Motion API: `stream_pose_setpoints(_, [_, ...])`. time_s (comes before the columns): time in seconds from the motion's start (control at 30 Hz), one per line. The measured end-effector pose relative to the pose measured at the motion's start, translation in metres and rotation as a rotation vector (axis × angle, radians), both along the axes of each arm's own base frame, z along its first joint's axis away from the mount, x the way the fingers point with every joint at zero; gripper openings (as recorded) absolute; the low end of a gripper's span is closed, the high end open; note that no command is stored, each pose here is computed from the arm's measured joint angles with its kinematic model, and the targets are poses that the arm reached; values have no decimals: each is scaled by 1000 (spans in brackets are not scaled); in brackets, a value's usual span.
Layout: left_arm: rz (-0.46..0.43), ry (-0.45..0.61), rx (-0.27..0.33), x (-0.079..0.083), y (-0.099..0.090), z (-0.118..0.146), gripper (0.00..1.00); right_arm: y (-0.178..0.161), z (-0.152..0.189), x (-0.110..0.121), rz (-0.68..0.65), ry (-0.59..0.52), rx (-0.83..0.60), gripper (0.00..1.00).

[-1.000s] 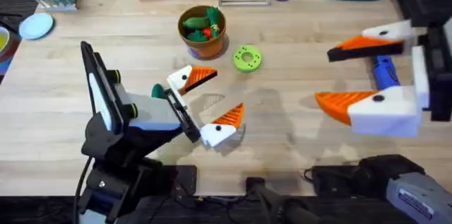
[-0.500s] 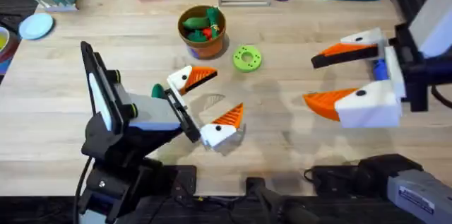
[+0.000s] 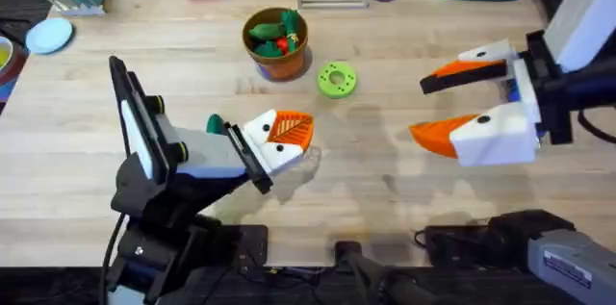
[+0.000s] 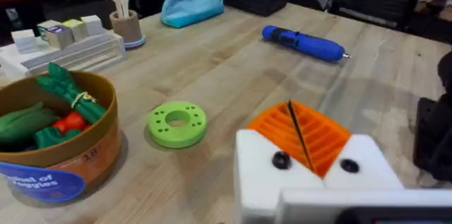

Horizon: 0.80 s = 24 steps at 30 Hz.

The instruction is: Pick up the gripper from the table and insert it into the empty holder that is missing its gripper. Then pick up a screw, insert it into the mounting hole, and use the screwdriver to tighten it. Finally, clean up the table by picking up the vegetable and placing it into the bucket.

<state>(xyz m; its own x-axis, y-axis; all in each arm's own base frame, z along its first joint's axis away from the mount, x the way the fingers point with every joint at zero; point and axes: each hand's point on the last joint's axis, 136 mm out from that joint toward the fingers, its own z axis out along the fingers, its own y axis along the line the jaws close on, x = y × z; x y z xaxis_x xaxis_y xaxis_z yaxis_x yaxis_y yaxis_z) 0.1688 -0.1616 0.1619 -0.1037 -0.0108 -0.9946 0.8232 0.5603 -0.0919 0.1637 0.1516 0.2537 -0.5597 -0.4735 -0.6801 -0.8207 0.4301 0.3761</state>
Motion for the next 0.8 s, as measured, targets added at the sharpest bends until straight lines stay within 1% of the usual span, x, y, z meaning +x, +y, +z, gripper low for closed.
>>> stream_pose_setpoints(0.37, [1,0,0,0,0,0,8,0,0,1,0,-8,0,993])
stream_pose_setpoints(0.47, [1,0,0,0,0,0,8,-1,3,15,-27,-60,-3,993])
stream_pose_setpoints(0.53, [1,0,0,0,0,0,8,-8,5,35,-101,-99,-20,994])
stream_pose_setpoints(0.63, [1,0,0,0,0,0,8,-31,9,74,-299,-150,-62,993])
stream_pose_setpoints(0.73, [2,0,0,0,0,0,8,-66,12,104,-524,-167,-110,993])
stream_pose_setpoints(0.8, [2,0,0,0,0,0,8,-96,10,117,-672,-168,-162,992])
